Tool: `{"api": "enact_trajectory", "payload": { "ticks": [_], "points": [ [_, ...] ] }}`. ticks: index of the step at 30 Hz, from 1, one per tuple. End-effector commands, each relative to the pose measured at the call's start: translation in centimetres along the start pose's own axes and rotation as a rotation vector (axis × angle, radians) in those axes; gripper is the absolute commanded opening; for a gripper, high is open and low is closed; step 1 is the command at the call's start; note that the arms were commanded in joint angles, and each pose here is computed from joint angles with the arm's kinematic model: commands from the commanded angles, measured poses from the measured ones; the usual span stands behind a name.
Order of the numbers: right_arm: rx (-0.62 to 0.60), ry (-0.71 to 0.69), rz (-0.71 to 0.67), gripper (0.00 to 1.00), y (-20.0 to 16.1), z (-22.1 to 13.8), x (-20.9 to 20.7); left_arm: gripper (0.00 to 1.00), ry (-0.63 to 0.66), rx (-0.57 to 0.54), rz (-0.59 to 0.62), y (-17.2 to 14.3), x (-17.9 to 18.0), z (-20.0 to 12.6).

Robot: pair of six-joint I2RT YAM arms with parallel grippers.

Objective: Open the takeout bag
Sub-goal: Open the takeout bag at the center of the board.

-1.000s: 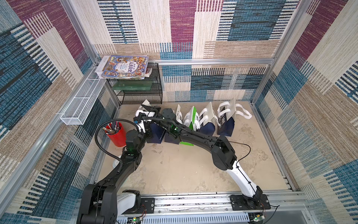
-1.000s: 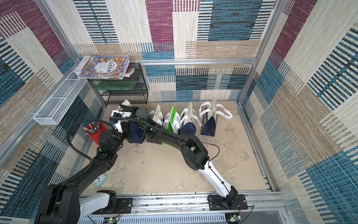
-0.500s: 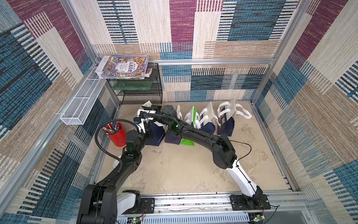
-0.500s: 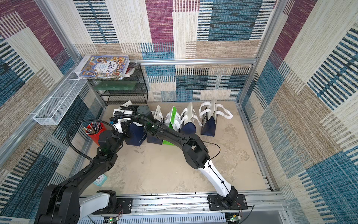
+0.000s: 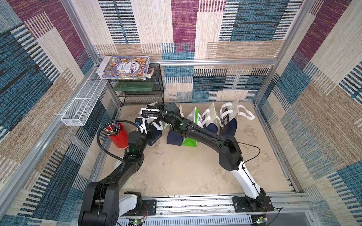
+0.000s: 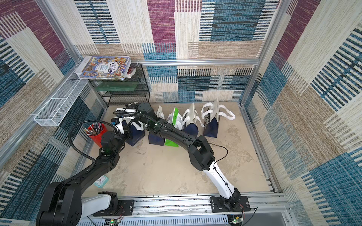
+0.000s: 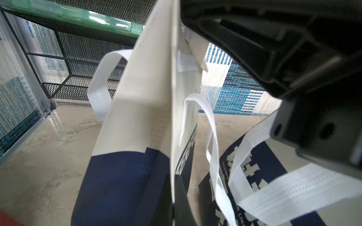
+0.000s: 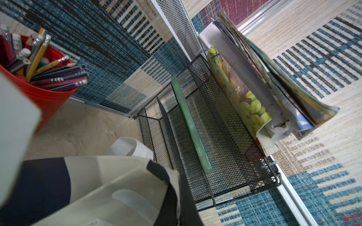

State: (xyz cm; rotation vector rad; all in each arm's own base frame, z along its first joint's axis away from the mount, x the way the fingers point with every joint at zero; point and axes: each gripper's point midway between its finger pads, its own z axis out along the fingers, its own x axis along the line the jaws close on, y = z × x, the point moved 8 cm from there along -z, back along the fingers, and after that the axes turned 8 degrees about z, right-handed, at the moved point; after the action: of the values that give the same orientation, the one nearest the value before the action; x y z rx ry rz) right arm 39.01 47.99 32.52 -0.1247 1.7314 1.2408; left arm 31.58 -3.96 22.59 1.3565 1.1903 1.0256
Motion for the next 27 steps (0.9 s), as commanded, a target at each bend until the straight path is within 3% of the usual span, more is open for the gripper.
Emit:
{"api": "enact_trajectory", "payload": {
  "ticks": [1, 13, 16, 24, 25, 27],
  "points": [
    [0.035, -0.066, -0.075, 0.00, 1.3, -0.9, -2.0, 0.00, 0.061, 0.052, 0.021, -0.8, 0.6, 0.2],
    [0.097, 0.076, -0.210, 0.00, 3.9, -3.0, -1.4, 0.00, 0.158, 0.156, -0.014, -2.5, 1.5, 1.1],
    [0.104, 0.082, -0.170, 0.00, 3.8, -3.0, -1.2, 0.00, 0.147, 0.147, -0.027, -2.3, 1.4, 1.0],
    [0.079, 0.028, 0.087, 0.00, 1.6, -1.1, 0.2, 0.00, 0.109, 0.120, -0.030, -2.0, 1.1, 0.5],
    [0.079, 0.025, 0.095, 0.01, 1.4, -0.9, 0.5, 0.00, 0.101, 0.117, -0.029, -2.0, 1.0, 0.4],
    [0.077, 0.002, 0.115, 0.13, 1.2, -0.5, 0.8, 0.00, 0.092, 0.111, -0.031, -2.0, 0.9, 0.3]
  ]
}}
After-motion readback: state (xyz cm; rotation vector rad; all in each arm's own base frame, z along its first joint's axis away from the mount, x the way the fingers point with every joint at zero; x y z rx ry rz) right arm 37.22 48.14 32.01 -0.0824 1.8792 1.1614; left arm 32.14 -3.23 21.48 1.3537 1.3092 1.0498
